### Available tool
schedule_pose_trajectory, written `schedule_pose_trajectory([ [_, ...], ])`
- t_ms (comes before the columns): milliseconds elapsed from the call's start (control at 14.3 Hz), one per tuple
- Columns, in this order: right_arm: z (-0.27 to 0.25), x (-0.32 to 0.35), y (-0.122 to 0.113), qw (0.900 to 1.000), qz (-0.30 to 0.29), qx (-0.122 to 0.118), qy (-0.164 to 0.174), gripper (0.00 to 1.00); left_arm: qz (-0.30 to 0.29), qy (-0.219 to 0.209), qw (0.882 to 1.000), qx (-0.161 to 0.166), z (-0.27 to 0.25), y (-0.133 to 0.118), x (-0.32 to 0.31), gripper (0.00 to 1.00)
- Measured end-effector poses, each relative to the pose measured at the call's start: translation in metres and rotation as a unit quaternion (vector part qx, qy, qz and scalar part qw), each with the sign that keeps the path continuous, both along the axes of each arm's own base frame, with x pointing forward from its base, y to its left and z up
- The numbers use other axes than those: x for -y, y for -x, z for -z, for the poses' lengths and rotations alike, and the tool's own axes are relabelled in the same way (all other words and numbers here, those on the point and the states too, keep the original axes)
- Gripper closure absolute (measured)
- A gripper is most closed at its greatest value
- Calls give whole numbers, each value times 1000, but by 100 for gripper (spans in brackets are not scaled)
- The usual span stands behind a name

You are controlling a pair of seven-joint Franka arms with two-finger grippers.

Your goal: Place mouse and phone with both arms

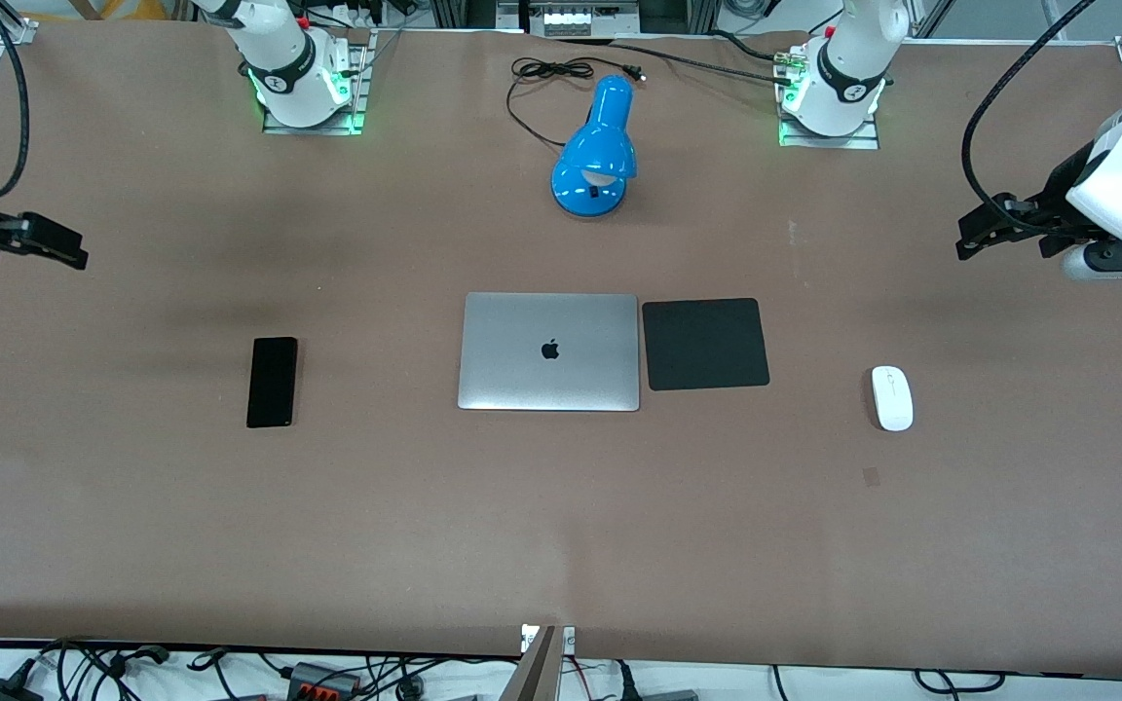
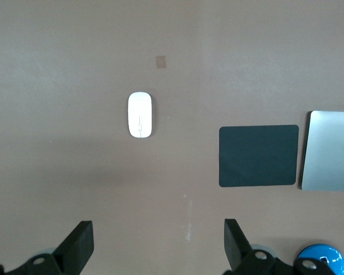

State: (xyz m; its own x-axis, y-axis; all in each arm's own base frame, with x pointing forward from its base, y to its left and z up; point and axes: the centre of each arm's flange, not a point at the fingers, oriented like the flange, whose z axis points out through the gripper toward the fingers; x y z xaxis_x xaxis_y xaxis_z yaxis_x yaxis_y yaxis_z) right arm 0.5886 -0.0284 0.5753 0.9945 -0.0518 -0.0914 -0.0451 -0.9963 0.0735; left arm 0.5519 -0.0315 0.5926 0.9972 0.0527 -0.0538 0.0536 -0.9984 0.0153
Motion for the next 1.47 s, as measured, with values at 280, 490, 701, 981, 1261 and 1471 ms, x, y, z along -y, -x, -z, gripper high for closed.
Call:
schedule_pose_trajectory([
  [280,86,-29,-46,1000,-26,-15,3,0,0,0,1000,-26,14,-1,-1,0],
  [490,163,-49,-68,998,-37,-45,-2,0,4,-1,999,-54,20,4,2,0],
  [701,226,-62,-73,998,-26,-65,-7,0,3,-1,997,-83,23,8,-1,0],
  [981,291,-66,-59,997,-30,-68,-7,0,-10,8,993,-114,58,-15,-21,0],
  [1261,334,-66,-32,998,-34,-45,-9,0,-15,23,989,-143,147,-55,-33,0],
  [1471,344,-63,-19,999,-34,-42,-9,0,-13,5,993,-119,210,-85,-46,0],
])
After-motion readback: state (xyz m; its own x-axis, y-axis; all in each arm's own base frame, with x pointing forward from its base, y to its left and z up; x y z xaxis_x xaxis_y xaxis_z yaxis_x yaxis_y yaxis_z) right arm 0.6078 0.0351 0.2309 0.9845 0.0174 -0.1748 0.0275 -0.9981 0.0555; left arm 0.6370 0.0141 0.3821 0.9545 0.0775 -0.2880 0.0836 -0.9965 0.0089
